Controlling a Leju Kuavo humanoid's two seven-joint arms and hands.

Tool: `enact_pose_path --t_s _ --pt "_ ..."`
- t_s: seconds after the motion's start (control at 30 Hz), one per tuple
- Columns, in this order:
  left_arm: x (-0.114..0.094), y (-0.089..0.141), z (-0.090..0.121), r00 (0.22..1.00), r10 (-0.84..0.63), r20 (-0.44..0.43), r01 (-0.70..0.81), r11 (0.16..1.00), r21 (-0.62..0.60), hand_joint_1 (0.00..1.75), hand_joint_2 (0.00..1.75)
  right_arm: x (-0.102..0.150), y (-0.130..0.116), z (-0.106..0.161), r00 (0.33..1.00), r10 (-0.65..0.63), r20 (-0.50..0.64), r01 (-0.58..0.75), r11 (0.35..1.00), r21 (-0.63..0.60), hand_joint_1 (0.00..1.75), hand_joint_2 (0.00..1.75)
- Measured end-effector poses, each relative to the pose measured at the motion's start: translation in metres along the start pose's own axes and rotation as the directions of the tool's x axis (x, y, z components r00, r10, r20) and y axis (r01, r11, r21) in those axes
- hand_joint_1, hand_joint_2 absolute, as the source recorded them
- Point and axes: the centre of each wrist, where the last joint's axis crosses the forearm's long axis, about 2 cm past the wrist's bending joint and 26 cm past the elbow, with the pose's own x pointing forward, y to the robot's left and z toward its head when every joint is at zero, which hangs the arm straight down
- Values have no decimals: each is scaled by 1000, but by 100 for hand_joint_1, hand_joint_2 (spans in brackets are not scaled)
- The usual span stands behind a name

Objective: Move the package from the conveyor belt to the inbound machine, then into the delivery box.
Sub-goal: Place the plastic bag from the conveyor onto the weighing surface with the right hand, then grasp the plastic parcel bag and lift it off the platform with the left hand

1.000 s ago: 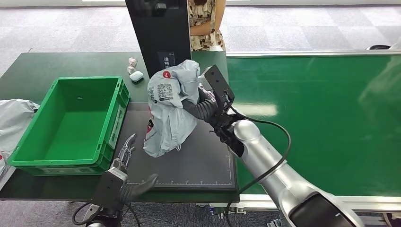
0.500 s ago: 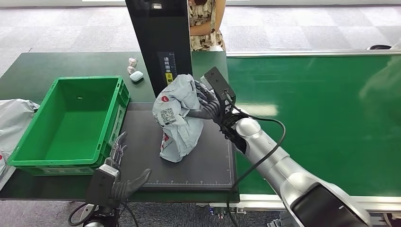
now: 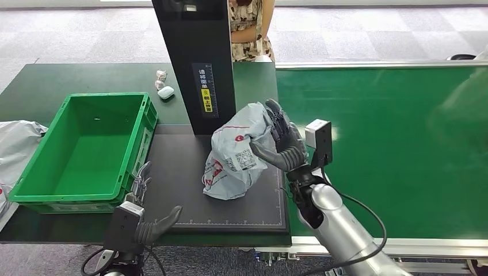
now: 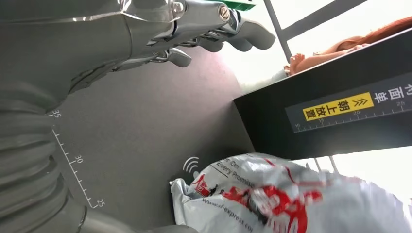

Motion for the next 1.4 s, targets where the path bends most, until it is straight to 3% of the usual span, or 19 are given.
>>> enact_pose_path --t_s 0.37,0.87,1.23,1.4 --pt "4 0 6 1000 -18 -6 17 1000 -11 0 175 -6 -1 79 990 -138 -18 135 986 -100 0 175" --pt "7 2 6 1000 -25 -17 25 1000 -6 0 175 -19 2 144 944 -290 -160 237 929 -284 0 175" --pt "7 2 6 999 -26 -23 26 1000 -7 0 175 -34 4 167 911 -321 -260 231 917 -325 0 175" --pt "10 -1 5 999 -34 -6 34 997 -67 0 175 -35 5 170 910 -315 -270 222 919 -324 0 175"
